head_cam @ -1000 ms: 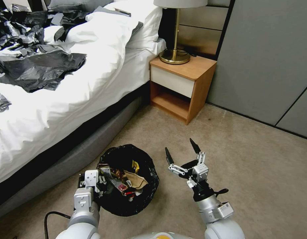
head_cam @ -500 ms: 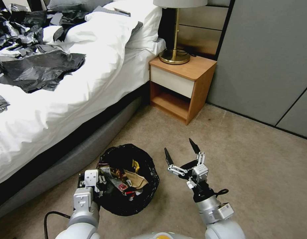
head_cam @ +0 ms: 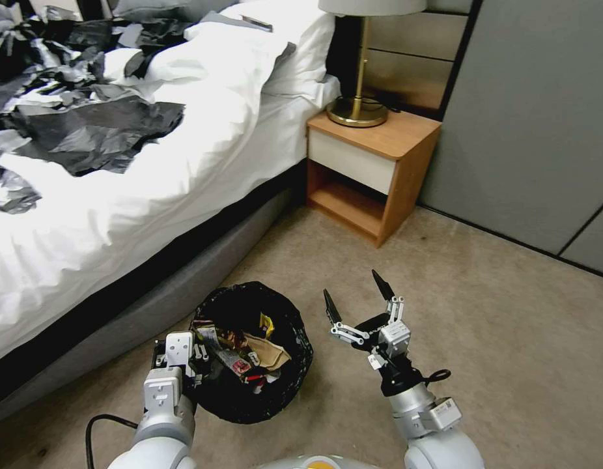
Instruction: Pick up the trash bin, then pick up the garbage from the floor and place it into the trash bin.
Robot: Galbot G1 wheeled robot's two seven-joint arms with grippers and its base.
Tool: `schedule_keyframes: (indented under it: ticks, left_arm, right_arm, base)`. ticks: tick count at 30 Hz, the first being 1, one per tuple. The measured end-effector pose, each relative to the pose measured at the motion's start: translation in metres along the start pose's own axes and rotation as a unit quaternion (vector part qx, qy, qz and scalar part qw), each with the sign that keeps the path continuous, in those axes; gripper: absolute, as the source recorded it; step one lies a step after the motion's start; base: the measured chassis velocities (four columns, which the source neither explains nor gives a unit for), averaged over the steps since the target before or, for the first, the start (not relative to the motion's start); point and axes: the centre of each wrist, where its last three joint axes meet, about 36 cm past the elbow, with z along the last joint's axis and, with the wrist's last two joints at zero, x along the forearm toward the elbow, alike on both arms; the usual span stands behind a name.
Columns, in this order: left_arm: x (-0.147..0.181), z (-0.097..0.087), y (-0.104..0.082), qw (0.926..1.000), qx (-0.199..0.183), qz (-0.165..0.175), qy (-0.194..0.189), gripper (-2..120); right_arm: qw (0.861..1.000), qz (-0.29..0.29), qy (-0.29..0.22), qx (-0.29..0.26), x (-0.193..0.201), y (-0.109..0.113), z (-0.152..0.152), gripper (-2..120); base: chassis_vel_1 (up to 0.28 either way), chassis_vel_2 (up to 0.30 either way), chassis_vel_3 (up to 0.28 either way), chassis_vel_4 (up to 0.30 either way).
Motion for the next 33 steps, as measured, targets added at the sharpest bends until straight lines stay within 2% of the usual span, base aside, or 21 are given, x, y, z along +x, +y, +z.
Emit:
schedule_keyframes:
  ticks: [26,33]
  left_arm:
    - [-0.001,0.000,-0.001,1.0000,0.001,0.000,0.000,1]
    - [-0.001,0.000,0.000,1.0000,0.002,-0.001,0.001,1]
  right_arm:
    - [0.999,-0.011,0.008,0.030,0.005,-0.011,0.007,100]
    - [0.998,-0.026,0.030,0.050,0.015,-0.034,0.015,100]
  base:
    - [0.110,0.112,0.113,0.106]
    - [0.042,0.042,0.042,0.061]
